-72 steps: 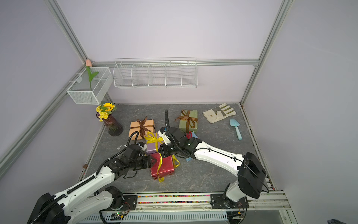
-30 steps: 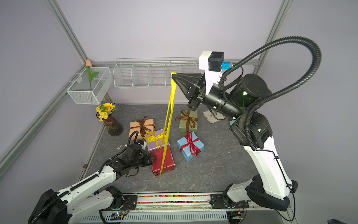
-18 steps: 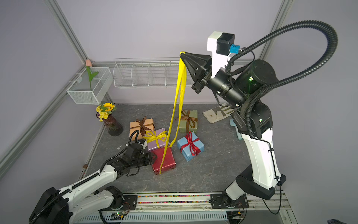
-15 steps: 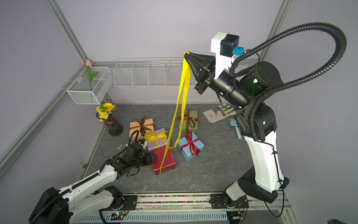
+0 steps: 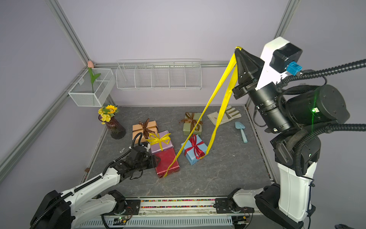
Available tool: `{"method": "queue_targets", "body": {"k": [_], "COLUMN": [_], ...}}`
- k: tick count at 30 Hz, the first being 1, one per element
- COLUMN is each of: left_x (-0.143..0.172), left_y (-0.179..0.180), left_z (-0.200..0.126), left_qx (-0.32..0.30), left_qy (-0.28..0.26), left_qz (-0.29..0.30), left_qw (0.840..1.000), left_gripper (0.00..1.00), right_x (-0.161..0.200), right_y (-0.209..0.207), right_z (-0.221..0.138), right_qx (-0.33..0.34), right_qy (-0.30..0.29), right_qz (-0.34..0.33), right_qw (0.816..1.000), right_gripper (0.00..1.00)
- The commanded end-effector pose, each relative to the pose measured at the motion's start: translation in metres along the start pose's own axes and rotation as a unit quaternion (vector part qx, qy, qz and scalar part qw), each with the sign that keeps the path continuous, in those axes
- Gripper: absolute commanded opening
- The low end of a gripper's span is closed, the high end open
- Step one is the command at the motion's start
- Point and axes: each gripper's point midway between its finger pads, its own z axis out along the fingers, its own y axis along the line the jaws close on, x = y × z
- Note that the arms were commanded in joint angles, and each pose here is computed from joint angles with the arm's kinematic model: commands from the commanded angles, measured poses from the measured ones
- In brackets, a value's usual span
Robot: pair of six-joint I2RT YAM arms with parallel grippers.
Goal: Untie the ribbon bows on the gift boxes
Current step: Pull the ribbon from the gift box, then place the ribbon at the center of the board.
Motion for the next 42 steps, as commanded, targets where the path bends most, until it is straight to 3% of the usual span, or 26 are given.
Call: {"method": "queue_targets", "body": {"k": [1,7,14,26,29,37,42], "left_x": [0.027,0.012,-0.005,-0.022,-0.027,-0.046,-0.058], "left_y": [0.047,0.046,0.038,0.026,0.022,0.008,0.0], "left_z": [-0.004,-0.018,-0.029,-0.035,-0.038,-0.052,-0.062], "left_qx": [-0.106,-0.113,-0.109,-0.1,-0.096,-0.092,-0.083], "left_qy": [0.041,0.007,-0.022,-0.041,-0.048,-0.066,-0.085], "left_qz": [0.006,0.001,0.013,0.021,0.022,0.036,0.037], "left_qw": [0.994,0.994,0.994,0.994,0.994,0.993,0.992], "left_gripper": [0.56,0.56,0.56,0.56,0.56,0.56,0.56], "right_x": [0.023,0.066,0.136,0.29,0.332,0.463,0.515], "right_y": [-0.024,-0.044,-0.072,-0.108,-0.112,-0.091,-0.059], "right_z": [0.002,-0.012,-0.052,-0.139,-0.146,-0.138,-0.13], "right_qx": [0.076,0.147,0.232,0.352,0.344,0.278,0.232], "right_qy": [0.041,0.095,0.165,0.303,0.334,0.464,0.521], "right_qz": [-0.041,-0.047,-0.014,0.098,0.146,0.267,0.287], "right_qw": [0.995,0.983,0.959,0.88,0.865,0.797,0.769], "right_gripper": [0.06,0.06,0.07,0.07,0.07,0.07,0.07]}}
